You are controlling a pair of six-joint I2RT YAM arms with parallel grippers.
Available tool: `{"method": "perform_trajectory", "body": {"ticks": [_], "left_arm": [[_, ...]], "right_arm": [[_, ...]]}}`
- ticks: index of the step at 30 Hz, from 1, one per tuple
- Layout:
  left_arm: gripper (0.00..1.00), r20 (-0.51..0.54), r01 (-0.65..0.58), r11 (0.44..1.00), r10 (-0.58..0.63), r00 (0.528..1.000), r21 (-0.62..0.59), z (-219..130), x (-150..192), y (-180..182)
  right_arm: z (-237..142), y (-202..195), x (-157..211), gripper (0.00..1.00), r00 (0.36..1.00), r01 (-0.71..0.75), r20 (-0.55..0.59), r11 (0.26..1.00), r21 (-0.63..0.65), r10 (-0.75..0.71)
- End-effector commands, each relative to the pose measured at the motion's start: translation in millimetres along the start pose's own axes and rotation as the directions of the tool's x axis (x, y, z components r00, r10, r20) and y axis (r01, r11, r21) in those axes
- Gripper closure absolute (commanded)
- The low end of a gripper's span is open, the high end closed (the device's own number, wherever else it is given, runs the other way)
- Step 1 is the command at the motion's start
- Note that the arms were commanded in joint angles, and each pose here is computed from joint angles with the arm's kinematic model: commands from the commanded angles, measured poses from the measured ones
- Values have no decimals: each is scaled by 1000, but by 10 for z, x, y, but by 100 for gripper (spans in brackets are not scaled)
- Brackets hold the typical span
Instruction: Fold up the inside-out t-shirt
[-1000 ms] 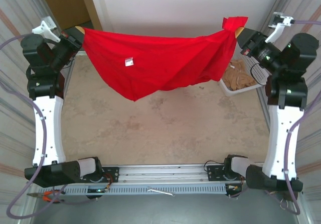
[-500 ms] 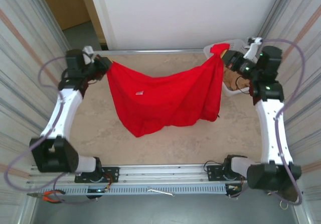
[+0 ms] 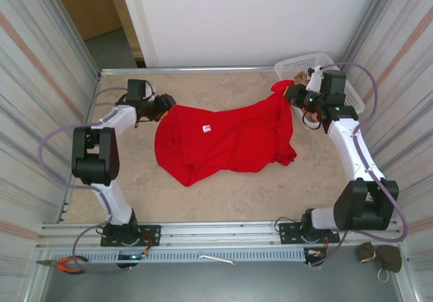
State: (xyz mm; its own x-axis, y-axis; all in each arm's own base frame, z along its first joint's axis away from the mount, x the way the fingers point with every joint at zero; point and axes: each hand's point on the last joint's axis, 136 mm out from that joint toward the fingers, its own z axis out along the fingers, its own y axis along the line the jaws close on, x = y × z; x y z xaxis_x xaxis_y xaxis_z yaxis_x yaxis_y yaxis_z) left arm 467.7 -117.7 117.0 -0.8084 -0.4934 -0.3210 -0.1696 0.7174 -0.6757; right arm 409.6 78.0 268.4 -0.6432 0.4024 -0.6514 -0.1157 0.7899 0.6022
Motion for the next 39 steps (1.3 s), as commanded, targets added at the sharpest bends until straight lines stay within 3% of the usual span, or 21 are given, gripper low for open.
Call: {"method": "perform_trajectory", "body": {"ticks": [1, 7, 13, 21, 39], "left_arm": [[44, 7, -137, 991, 137, 991, -3, -102, 219, -192], [54, -91, -244, 962, 234, 968, -120, 151, 517, -86], [55, -108, -330, 912, 313, 944, -244, 346, 445, 3], [56, -144, -356, 864, 326, 934, -356, 486, 374, 136], [52, -182, -341, 850, 291, 939, -401, 701, 394, 321]], "right_arm": [[-17, 12, -10, 100, 999, 47, 23, 999, 2, -47], [15, 19, 9, 100, 999, 47, 15, 999, -4, -47], [13, 39, 3, 100, 999, 45, 17, 999, -9, -45], [-26, 74, -37, 100, 998, 52, 28, 999, -11, -52], [-77, 119, -112, 100, 997, 61, 46, 998, -15, -60]]}}
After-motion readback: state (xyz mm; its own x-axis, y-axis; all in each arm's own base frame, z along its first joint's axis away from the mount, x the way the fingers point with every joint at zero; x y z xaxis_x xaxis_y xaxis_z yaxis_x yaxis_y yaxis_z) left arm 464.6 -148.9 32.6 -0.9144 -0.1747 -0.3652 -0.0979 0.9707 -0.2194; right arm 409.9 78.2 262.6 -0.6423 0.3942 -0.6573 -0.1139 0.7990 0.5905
